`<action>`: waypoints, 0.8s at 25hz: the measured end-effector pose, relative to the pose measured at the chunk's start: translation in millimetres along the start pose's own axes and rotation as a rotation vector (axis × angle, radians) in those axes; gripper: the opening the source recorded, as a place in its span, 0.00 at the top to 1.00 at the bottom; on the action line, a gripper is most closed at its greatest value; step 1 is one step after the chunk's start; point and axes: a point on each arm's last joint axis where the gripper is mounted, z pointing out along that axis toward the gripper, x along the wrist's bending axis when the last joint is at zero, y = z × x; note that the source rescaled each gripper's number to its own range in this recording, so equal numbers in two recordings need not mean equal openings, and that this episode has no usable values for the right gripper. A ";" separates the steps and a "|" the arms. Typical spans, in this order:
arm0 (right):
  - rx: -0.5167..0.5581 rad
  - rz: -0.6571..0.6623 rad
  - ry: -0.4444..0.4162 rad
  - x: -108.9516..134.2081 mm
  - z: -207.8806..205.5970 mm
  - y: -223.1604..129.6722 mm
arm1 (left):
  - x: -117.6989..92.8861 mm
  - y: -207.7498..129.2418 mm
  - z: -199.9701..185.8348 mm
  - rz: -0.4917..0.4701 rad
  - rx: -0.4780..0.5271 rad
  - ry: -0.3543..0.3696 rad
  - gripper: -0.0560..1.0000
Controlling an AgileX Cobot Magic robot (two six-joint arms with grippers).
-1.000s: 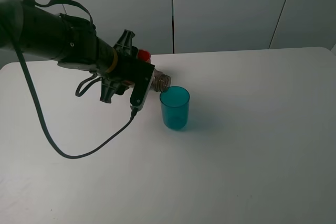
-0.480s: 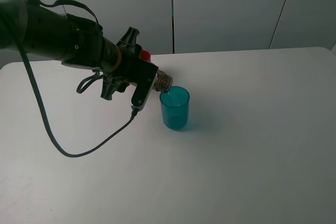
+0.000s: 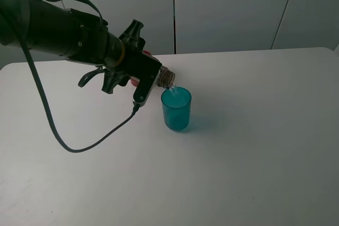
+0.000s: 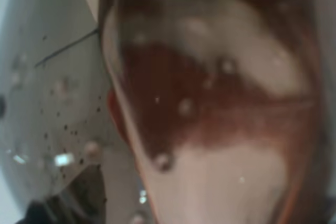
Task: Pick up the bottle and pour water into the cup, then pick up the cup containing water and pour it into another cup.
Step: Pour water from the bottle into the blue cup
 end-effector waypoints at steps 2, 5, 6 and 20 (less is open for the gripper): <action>0.000 0.000 0.000 0.0 0.0 0.0 | 0.0 -1.5 0.0 0.020 0.017 0.003 0.93; 0.000 0.000 0.000 0.0 0.0 0.0 | 1.2 -3.0 -0.1 0.058 0.034 0.015 0.93; 0.000 0.000 0.000 0.0 0.0 0.0 | 1.6 -3.2 -0.1 0.069 0.037 0.019 0.93; 0.000 0.000 0.000 0.0 0.0 0.0 | 6.5 -0.2 -3.4 0.132 0.039 0.061 0.94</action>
